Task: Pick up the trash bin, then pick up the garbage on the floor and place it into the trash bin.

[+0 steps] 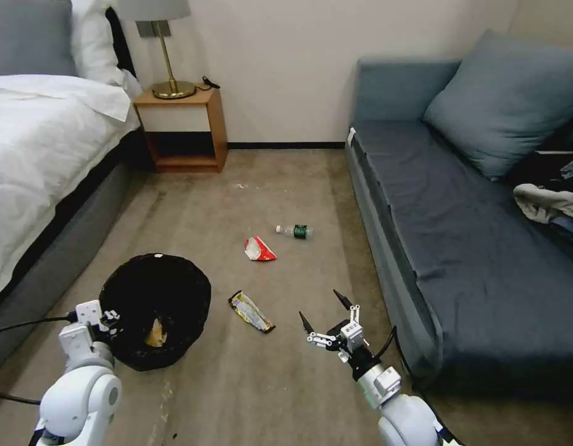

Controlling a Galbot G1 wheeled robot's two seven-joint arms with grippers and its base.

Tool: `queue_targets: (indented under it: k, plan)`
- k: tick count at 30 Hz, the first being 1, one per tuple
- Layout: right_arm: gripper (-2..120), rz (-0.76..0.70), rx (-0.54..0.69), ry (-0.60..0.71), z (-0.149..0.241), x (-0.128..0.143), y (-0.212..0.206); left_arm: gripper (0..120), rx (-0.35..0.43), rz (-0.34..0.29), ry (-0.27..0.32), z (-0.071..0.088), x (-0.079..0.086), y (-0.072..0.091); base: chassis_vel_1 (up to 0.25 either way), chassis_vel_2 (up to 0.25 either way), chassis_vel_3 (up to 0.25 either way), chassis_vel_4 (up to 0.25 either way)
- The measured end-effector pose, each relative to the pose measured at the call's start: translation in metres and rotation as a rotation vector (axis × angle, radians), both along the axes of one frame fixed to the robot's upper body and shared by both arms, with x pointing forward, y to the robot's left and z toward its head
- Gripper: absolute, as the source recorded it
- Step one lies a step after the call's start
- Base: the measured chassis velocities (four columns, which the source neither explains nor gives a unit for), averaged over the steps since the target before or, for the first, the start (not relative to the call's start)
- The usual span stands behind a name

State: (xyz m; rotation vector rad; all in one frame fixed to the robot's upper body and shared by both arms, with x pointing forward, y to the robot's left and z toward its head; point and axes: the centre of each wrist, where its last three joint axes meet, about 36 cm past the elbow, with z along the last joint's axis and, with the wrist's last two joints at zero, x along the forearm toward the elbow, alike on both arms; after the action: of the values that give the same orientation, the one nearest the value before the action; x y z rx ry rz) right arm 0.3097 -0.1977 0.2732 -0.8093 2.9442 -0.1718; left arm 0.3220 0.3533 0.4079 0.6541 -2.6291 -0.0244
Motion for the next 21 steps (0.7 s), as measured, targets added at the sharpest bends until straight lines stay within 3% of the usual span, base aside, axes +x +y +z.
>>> queue_targets:
  k: [21]
  plan:
    - [100,0.058,-0.036,0.010,-0.0041,0.0041,0.0041,3,-0.002,0.004,0.001,-0.0006,-0.0003,0.0004,-0.155,0.158,0.154,-0.156]
